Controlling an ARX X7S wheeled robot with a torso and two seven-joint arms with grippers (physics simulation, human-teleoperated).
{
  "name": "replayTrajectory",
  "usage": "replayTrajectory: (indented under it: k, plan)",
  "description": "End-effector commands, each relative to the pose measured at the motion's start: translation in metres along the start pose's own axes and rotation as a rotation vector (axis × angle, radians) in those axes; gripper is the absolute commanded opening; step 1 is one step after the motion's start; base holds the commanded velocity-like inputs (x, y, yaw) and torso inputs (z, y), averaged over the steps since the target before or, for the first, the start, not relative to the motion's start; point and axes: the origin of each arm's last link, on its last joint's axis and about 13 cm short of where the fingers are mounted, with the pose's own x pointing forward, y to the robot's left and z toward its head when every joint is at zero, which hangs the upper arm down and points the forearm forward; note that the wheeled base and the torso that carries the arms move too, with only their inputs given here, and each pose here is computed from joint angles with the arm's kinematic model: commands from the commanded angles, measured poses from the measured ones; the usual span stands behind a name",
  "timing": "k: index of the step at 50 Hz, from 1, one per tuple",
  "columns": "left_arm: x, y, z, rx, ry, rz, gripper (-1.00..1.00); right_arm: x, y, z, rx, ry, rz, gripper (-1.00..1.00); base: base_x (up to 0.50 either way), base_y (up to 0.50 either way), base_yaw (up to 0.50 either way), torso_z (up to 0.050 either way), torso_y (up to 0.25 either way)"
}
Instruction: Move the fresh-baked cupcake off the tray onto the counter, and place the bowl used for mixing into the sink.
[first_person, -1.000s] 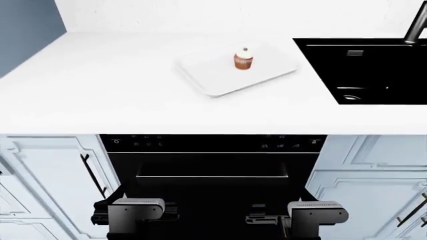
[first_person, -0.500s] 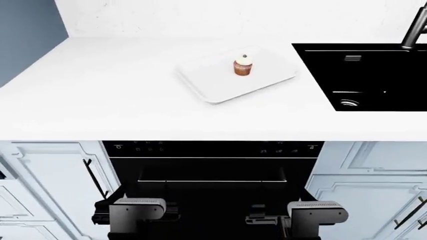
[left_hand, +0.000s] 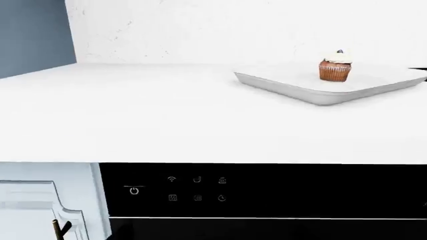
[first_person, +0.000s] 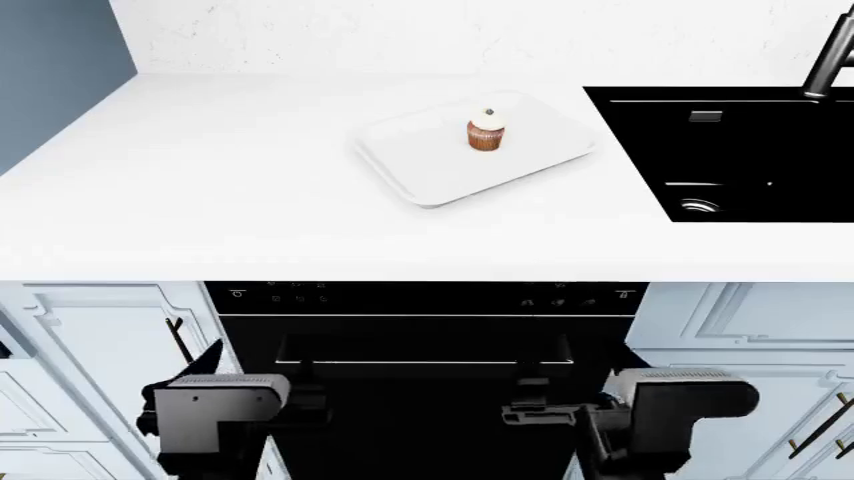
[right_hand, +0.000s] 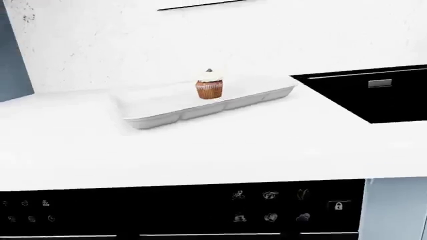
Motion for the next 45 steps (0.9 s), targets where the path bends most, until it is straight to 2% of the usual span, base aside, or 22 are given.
replayTrajectory:
  k: [1, 3, 6, 7, 8, 11, 18, 22, 35, 45]
  plan:
    - [-0.045, 0.02, 0.091, 0.08, -0.061, -0.076, 1.0, -0.047, 0.011, 0.106, -0.112, -0.009, 0.212, 1.0, 0.0, 0.0, 0.0, 0.0, 0.0]
    - [-0.051, 0.021, 0.109, 0.12, -0.084, -0.079, 1.0, -0.049, 0.011, 0.125, -0.195, -0.02, 0.214, 1.0, 0.0, 0.0, 0.0, 0.0, 0.0]
    - [-0.059, 0.024, 0.144, 0.182, -0.152, -0.079, 1.0, -0.051, 0.008, 0.151, -0.277, -0.015, 0.163, 1.0, 0.0, 0.0, 0.0, 0.0, 0.0]
    - [-0.061, 0.023, 0.148, 0.188, -0.154, -0.079, 1.0, -0.051, 0.007, 0.155, -0.291, -0.017, 0.152, 1.0, 0.0, 0.0, 0.0, 0.0, 0.0]
    - [-0.062, 0.024, 0.153, 0.196, -0.155, -0.071, 1.0, -0.052, 0.007, 0.162, -0.293, -0.019, 0.138, 1.0, 0.0, 0.0, 0.0, 0.0, 0.0]
    - [-0.062, 0.027, 0.169, 0.283, -0.164, -0.042, 1.0, -0.06, 0.002, 0.177, -0.331, -0.02, 0.073, 1.0, 0.0, 0.0, 0.0, 0.0, 0.0]
    - [-0.062, 0.026, 0.21, 0.334, -0.2, -0.015, 1.0, -0.064, -0.006, 0.183, -0.344, -0.005, 0.032, 1.0, 0.0, 0.0, 0.0, 0.0, 0.0]
    - [-0.062, 0.022, 0.217, 0.346, -0.224, -0.022, 1.0, -0.063, -0.008, 0.181, -0.354, -0.003, 0.027, 1.0, 0.0, 0.0, 0.0, 0.0, 0.0]
    - [-0.06, 0.025, 0.213, 0.34, -0.217, 0.006, 1.0, -0.06, -0.012, 0.183, -0.339, 0.007, -0.017, 1.0, 0.02, 0.0, 0.0, 0.0, 0.0]
    - [-0.059, 0.025, 0.215, 0.34, -0.22, 0.007, 1.0, -0.058, -0.013, 0.184, -0.349, -0.003, -0.026, 1.0, 0.25, 0.0, 0.0, 0.0, 0.0]
